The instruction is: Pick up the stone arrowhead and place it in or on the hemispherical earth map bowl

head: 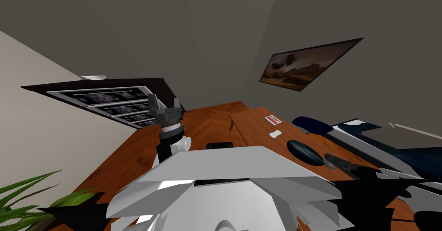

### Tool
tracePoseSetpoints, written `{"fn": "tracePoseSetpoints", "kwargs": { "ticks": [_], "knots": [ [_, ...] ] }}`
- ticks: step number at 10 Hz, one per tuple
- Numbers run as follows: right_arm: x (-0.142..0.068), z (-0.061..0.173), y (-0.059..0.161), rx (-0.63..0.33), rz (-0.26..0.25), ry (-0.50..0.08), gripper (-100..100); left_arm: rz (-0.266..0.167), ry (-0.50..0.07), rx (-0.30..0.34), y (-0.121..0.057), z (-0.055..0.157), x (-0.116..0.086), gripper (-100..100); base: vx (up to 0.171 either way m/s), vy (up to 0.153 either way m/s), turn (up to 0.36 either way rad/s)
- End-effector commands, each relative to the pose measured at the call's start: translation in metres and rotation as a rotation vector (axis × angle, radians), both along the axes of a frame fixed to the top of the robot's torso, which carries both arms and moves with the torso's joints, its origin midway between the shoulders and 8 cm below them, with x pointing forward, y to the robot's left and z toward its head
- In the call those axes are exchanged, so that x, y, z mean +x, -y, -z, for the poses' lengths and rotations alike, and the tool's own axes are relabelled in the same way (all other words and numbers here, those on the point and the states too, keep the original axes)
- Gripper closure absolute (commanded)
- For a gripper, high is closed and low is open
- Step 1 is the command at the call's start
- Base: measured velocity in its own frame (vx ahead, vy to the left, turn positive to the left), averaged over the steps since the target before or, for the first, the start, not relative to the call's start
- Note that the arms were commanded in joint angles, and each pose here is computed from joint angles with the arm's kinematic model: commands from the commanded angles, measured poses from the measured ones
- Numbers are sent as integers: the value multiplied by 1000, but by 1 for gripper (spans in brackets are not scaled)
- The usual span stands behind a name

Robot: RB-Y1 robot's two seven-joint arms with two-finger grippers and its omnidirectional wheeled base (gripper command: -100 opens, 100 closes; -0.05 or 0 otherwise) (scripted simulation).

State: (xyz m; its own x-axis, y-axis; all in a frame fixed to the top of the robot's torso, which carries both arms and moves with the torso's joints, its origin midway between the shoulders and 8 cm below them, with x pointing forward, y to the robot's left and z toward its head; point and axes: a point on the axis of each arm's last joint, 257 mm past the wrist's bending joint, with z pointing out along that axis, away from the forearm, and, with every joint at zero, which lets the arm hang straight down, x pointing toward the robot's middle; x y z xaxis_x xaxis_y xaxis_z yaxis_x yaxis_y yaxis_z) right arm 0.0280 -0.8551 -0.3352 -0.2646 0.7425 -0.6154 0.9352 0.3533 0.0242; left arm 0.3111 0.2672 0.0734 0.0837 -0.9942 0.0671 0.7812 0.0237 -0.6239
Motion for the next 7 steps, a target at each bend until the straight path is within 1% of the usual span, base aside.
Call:
{"fn": "tracePoseSetpoints", "kwargs": {
  "ticks": [1,2,4,6,7],
  "knots": [
    [-4,1,0,8,11,1,100,0,0,0,0,0,0,0,10,-23,29],
    [-19,1,-2,29,45,0,100,0,0,0,0,0,0,0,29,-35,130],
    [-19,1,-2,29,45,0,100,0,0,0,0,0,0,0,23,-39,30],
    [-31,0,-3,45,75,-1,100,0,0,0,0,0,0,0,18,-23,60],
    [-39,-2,-3,56,97,-2,100,0,0,0,0,0,0,0,34,-47,112]
  ]
}}
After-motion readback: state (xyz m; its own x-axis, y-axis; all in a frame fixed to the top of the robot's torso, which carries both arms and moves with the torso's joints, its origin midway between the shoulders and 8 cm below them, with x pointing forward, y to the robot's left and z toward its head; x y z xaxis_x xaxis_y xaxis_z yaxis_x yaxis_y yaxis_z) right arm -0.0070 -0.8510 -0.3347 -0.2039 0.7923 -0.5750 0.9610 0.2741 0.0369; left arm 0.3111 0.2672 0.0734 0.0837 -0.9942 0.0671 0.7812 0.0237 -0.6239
